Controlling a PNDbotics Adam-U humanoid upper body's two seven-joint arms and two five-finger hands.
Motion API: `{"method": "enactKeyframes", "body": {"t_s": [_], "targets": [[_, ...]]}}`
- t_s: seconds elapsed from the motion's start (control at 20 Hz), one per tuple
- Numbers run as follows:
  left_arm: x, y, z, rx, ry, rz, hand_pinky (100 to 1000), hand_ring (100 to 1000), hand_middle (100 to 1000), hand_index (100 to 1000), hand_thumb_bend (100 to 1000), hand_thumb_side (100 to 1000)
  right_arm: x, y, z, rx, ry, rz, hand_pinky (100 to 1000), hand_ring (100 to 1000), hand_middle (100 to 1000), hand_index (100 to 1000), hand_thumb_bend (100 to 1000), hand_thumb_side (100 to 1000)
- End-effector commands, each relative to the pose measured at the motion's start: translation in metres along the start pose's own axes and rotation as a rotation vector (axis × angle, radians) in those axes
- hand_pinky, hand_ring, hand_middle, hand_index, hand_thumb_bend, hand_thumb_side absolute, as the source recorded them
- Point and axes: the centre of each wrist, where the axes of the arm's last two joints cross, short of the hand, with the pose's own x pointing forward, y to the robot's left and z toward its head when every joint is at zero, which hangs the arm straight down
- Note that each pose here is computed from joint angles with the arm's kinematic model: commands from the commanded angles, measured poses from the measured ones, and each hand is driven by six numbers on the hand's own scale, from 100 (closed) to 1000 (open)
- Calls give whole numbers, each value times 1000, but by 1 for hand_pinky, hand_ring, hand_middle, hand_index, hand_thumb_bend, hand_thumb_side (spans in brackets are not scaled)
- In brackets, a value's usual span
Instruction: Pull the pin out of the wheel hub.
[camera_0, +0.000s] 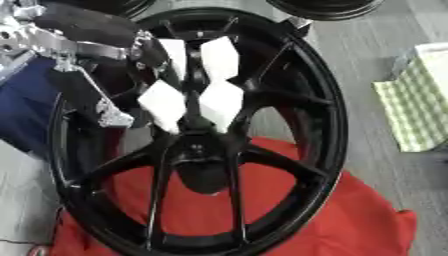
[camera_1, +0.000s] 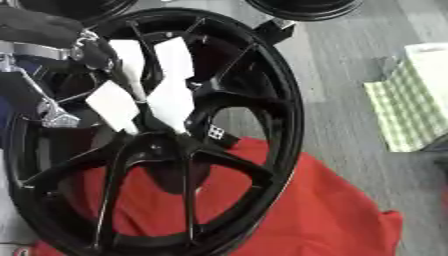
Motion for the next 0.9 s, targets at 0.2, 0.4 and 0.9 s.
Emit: {"method": "enactKeyframes", "body": {"t_s": [0.2,0.4,0.9], "targets": [[1,11,8,-96,-59,-101,206,115,460,750,209,290,7,-2,-7,-10,-26,-8,435,582,519,719,414,678],[0,11,9,-87,-55,-85,183,100,398,662,168,275,7,-2,-7,-11,-27,-8,435,581,518,718,415,678],[-1,16,11,-53,-40,-16,100,100,317,527,100,321,6,-2,-7,-12,-23,-3,434,581,518,718,425,675]]}}
